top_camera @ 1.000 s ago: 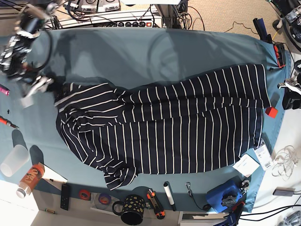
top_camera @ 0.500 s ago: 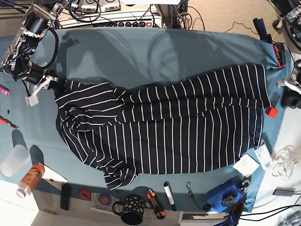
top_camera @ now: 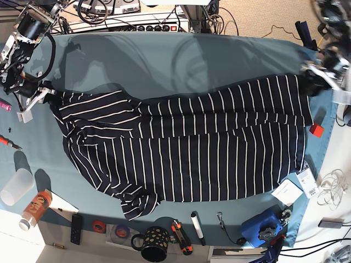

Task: Layout the t-shirt on the table in an organized manner, then fold the t-shirt properly
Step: 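Hold the folded edge with both grippers and drag it toward the collar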

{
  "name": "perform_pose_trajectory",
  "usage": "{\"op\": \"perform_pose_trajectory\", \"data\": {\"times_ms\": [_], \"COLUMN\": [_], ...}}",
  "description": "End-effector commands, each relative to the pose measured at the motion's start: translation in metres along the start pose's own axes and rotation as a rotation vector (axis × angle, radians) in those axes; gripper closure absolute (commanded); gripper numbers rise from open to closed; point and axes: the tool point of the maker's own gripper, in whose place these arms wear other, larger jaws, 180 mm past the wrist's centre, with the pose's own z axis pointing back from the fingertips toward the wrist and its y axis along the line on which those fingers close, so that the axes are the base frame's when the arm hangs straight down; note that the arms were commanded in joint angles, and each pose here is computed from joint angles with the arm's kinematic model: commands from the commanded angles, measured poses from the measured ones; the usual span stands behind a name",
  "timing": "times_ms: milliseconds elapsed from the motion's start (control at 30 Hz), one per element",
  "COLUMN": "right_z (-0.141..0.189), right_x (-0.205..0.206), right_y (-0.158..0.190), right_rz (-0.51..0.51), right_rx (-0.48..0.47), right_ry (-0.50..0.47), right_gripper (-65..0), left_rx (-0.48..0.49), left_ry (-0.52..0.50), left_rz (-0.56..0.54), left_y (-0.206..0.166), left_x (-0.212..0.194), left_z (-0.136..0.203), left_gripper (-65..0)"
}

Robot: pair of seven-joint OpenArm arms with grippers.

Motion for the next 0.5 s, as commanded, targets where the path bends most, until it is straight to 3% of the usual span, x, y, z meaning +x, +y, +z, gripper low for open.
{"op": "perform_pose_trajectory", "data": {"times_ms": [0,100,200,300,467], "right_z": [0.012,0.012,0.011,0.012,0.012], "right_x": [0.018,0.017,0.015,0.013,0.013], "right_y": [-0.006,-0.006,-0.007,-0.010,-0.011], "right_rz": [0.025,0.025,0.026,0.030,0.031], "right_rx": [-0.023,-0.024,-0.029,-0.045,-0.051], "right_ry": [-0.040,-0.037,-0.024,-0.009,-0.012], "right_gripper": [0.0,0.0,0.0,0.0,0.0], "left_rx": [0.006,0.066,0.163,0.247,0.191], "left_ry": [-0.007,0.022,-0.051,-0.018,0.100], "left_rz": [-0.031,0.001,0.085,0.070,0.119], "left_y": [-0.001,0.007,0.024,0.039,0.027], "left_x": [0.005,-0.006,0.005,-0.001,-0.024], "left_z": [-0.001,-0.013,-0.013,-0.010,-0.011], "left_gripper": [-26.7,-26.7,-26.7,-26.7,-26.7]}}
